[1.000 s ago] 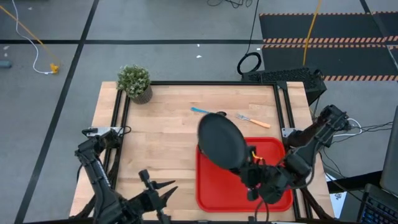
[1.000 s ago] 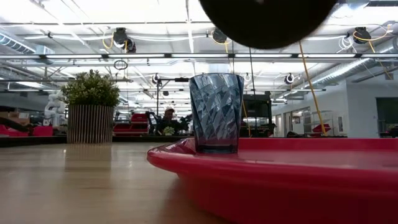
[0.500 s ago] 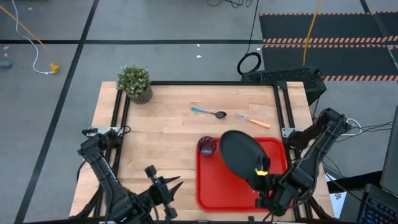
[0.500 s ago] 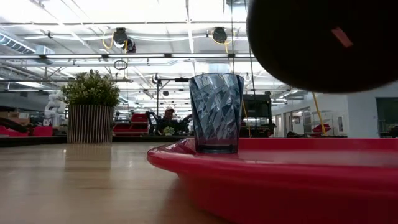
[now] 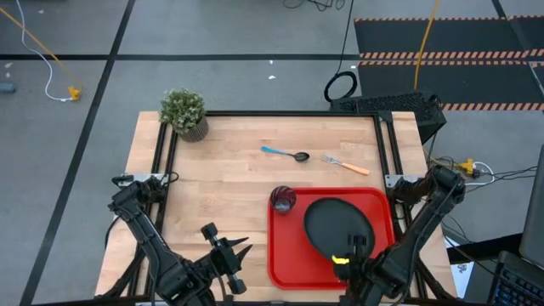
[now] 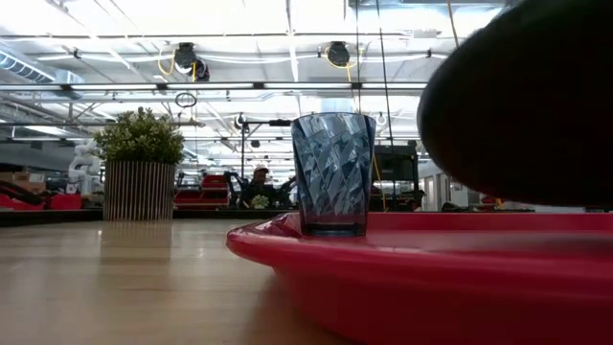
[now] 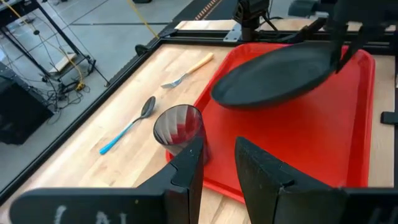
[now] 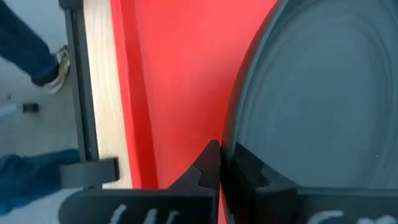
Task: Pick and place plate/cup/fork/spoon on tray
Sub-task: Put the black plate on the tray
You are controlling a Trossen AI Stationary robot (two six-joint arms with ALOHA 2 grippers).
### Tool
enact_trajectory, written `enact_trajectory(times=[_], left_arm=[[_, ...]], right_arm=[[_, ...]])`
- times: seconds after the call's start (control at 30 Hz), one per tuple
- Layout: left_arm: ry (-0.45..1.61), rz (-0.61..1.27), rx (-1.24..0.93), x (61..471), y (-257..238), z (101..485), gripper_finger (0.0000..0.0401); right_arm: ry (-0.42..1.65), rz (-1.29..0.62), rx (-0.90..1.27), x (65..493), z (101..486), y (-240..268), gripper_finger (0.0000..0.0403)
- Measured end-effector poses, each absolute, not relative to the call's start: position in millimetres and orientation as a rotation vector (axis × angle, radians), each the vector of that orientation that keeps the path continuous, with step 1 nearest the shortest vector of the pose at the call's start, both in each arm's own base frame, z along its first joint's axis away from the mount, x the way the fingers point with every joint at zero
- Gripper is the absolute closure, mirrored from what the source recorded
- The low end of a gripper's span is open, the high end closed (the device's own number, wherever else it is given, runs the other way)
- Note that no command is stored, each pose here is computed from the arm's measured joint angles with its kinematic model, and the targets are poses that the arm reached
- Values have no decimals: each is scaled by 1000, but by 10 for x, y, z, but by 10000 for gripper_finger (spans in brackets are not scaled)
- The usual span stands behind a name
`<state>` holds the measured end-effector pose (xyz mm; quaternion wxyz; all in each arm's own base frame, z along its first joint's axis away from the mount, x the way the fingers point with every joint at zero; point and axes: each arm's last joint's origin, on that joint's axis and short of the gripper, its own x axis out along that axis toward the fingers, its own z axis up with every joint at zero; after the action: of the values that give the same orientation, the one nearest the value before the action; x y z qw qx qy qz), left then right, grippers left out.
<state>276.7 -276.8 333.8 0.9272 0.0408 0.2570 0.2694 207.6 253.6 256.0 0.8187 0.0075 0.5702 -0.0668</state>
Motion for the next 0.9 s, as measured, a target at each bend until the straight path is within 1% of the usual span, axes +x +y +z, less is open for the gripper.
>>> enact_trajectory(times=[0.43, 0.6, 0.9], left_arm=[[525, 550, 83, 2771, -2772, 3339, 306], [519, 540, 78, 2784, -2787, 3344, 306], [515, 533, 76, 2794, -2797, 3347, 306]], right_arm=[[1230, -183, -53, 2159, 2330, 2613, 403], [1225, -162, -55, 2211, 2237, 2674, 403], [1204, -145, -38, 2260, 2206, 2705, 396]])
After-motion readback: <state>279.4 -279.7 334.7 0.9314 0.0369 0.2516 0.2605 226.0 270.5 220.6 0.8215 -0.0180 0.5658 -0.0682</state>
